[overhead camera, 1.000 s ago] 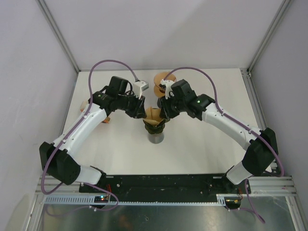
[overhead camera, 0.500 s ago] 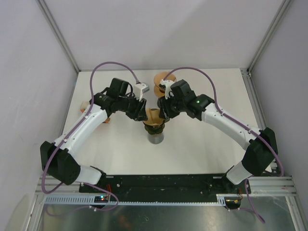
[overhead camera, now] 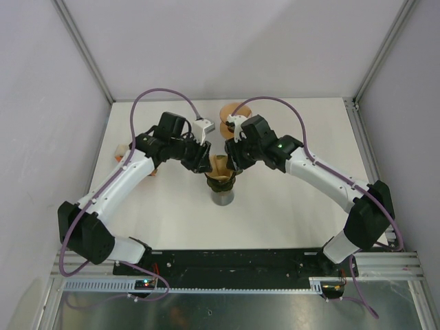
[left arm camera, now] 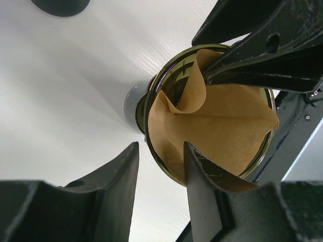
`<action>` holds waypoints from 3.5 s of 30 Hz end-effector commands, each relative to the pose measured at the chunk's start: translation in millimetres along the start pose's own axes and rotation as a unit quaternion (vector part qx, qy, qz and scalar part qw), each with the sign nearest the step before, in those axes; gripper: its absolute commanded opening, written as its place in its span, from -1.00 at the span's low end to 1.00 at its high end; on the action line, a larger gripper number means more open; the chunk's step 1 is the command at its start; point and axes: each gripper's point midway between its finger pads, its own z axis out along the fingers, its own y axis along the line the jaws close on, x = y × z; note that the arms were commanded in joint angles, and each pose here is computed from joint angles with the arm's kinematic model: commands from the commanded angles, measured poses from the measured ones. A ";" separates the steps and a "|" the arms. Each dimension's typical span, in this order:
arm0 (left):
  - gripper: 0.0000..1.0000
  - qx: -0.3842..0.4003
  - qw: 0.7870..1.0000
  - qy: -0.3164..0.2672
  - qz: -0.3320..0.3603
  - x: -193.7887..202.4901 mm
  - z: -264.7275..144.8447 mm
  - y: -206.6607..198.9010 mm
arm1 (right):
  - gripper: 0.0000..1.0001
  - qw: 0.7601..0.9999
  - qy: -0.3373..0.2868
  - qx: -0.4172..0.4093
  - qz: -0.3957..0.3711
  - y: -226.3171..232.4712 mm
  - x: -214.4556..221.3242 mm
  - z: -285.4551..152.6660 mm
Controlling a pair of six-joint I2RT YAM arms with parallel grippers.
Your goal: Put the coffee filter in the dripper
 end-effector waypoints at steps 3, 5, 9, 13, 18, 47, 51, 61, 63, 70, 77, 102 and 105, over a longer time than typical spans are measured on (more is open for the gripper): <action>-0.06 -0.031 0.999 0.000 0.030 0.1 -6.9 7.0 | -0.19 0.999 0.014 0.027 -0.019 -11.7 9.4 2.0; -0.03 -0.037 0.999 -0.013 0.036 -9.8 -12.9 6.5 | -0.18 1.000 0.005 0.023 -0.020 -10.0 4.7 -2.0; 0.04 -0.037 0.998 -0.032 0.044 -22.9 -20.2 2.9 | -0.15 0.999 -0.004 0.023 -0.024 -9.8 -0.6 -7.4; 0.17 -0.036 0.998 -0.035 0.044 -25.4 -22.1 1.6 | -0.11 0.999 -0.007 0.020 -0.025 -8.3 -2.8 -9.4; 0.23 -0.036 0.997 -0.051 0.049 -36.5 -29.3 -2.2 | -0.08 0.999 -0.015 0.017 -0.029 -5.4 -10.2 -13.7; 0.23 -0.052 0.997 -0.018 0.052 -14.1 -16.6 11.3 | 0.09 0.999 -0.015 0.012 -0.042 0.8 -19.9 -12.3; 0.23 -0.054 0.997 -0.004 0.052 -1.4 -9.2 15.8 | 0.07 0.999 0.004 0.019 -0.040 -3.1 -7.0 0.8; 0.23 -0.038 0.998 0.000 0.058 5.7 2.2 12.8 | 0.03 0.997 0.035 0.045 -0.045 -12.8 9.8 21.8; 0.23 -0.041 0.997 0.004 0.060 8.6 4.4 15.0 | 0.02 0.996 0.044 0.057 -0.046 -16.4 14.5 23.8; 0.21 -0.053 0.996 0.029 0.060 25.6 12.8 24.1 | -0.01 0.992 0.063 0.097 -0.047 -27.8 25.8 25.8; 0.19 -0.065 0.995 0.046 0.065 38.1 20.6 31.4 | -0.05 0.988 0.086 0.123 -0.044 -36.3 39.2 34.1; 0.28 -0.040 0.996 -0.056 0.063 -30.4 -21.3 6.0 | -0.06 0.996 0.019 0.079 -0.044 -18.3 -0.7 6.0; 0.27 -0.038 0.995 -0.064 0.061 -36.2 -26.8 4.5 | -0.06 0.996 0.016 0.078 -0.045 -17.3 -2.4 6.3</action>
